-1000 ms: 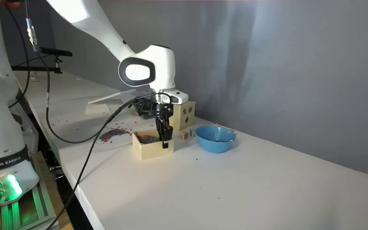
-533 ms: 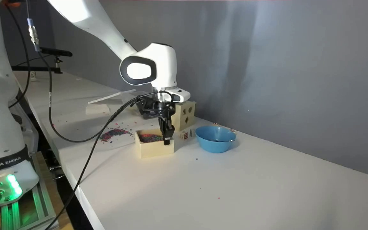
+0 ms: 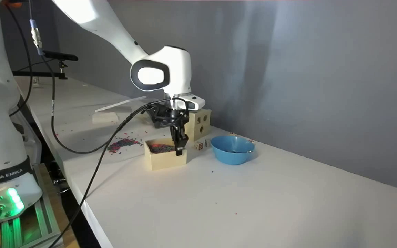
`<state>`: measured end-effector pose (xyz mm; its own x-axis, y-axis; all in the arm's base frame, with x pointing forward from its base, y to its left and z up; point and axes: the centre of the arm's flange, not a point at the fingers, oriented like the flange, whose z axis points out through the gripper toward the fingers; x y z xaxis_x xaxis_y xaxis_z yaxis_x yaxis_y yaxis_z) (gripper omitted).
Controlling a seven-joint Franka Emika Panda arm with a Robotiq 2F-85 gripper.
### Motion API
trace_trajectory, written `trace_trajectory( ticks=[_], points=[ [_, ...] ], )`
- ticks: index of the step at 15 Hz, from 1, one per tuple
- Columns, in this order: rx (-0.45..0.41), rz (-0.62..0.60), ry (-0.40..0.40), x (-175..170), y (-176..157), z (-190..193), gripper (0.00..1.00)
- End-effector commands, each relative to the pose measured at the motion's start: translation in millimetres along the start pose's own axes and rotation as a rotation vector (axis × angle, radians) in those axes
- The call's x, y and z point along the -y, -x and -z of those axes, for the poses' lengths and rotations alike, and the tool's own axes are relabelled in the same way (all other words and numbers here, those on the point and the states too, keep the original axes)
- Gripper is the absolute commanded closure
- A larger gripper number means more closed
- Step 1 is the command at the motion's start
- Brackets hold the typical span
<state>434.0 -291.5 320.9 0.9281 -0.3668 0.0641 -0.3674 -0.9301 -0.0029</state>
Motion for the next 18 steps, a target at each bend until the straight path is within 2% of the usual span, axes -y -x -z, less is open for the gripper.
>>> trace_trajectory(
  ticks=[1, 5, 8, 9, 11, 18],
  points=[
    [0.035, 0.031, -0.035, 8, -12, 13, 0.98],
    [0.083, 0.053, -0.039, 18, -14, 17, 0.98],
    [0.169, 0.064, -0.064, 23, -17, 12, 0.98],
    [0.125, 0.052, -0.033, 23, -5, 1, 0.93],
    [0.151, 0.056, -0.037, 24, -7, 1, 0.93],
    [0.157, 0.058, -0.037, 24, -9, 1, 0.93]
  ],
)
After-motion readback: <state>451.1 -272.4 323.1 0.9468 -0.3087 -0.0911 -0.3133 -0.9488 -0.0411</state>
